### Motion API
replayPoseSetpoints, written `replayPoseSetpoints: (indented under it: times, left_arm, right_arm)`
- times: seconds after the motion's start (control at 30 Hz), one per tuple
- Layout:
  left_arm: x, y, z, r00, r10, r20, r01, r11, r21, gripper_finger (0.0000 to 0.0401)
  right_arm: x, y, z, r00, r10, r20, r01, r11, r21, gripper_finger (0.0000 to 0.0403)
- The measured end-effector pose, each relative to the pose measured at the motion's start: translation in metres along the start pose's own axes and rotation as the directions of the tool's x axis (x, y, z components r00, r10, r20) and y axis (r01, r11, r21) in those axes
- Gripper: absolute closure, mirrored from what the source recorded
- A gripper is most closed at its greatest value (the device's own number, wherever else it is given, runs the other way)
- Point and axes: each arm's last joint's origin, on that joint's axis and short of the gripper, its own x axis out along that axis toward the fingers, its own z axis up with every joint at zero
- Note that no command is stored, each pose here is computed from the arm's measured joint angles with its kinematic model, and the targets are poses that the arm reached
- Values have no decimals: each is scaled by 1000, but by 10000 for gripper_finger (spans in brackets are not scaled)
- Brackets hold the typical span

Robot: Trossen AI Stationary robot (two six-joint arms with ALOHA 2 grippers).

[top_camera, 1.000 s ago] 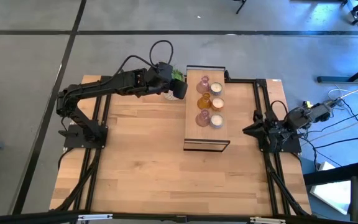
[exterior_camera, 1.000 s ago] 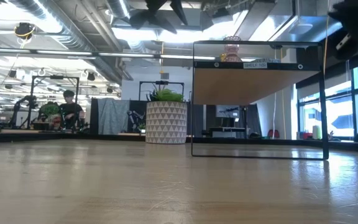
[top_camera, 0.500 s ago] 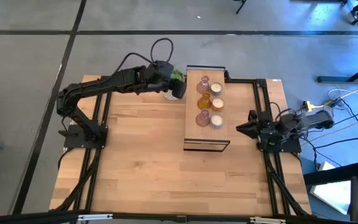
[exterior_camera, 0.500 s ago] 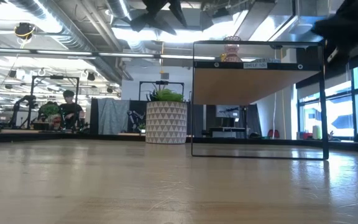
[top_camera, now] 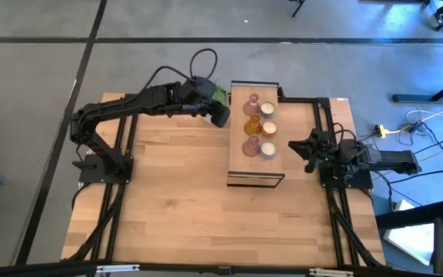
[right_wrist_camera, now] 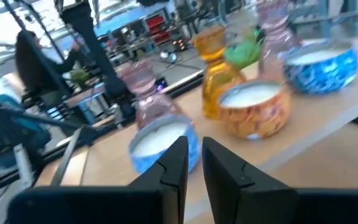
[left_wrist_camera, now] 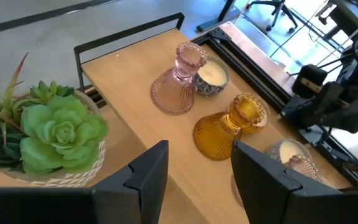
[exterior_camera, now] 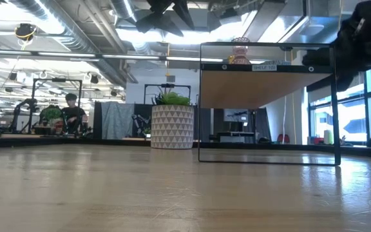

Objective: Pick & Place candle stick holders
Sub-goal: Return to Home Position

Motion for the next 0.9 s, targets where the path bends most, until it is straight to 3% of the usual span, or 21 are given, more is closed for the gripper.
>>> replayPoseSetpoints:
  times: [0.13,0.3,0.5,0.7,0.9]
  left_arm:
    - [0,-1,-1,1000,-4,-2,4,1000,23,230]
    - [0,-2,-1,1000,-17,-10,17,999,45,230]
    - [-1,-2,-1,1000,-14,-7,15,998,68,230]
    - [-1,-2,-1,1000,-12,-5,12,997,73,230]
    - [-1,-2,-1,1000,-12,-5,12,997,73,230]
  right_arm:
    - [1,-3,0,999,-33,3,33,999,-30,353]
    - [1,-9,-5,988,-152,-25,150,987,-54,353]
    - [1,-7,-7,995,-71,-75,75,996,49,353]
    - [0,-12,-17,977,-124,-173,108,989,-100,353]
    - [2,-13,-19,969,-164,-186,126,972,-200,352]
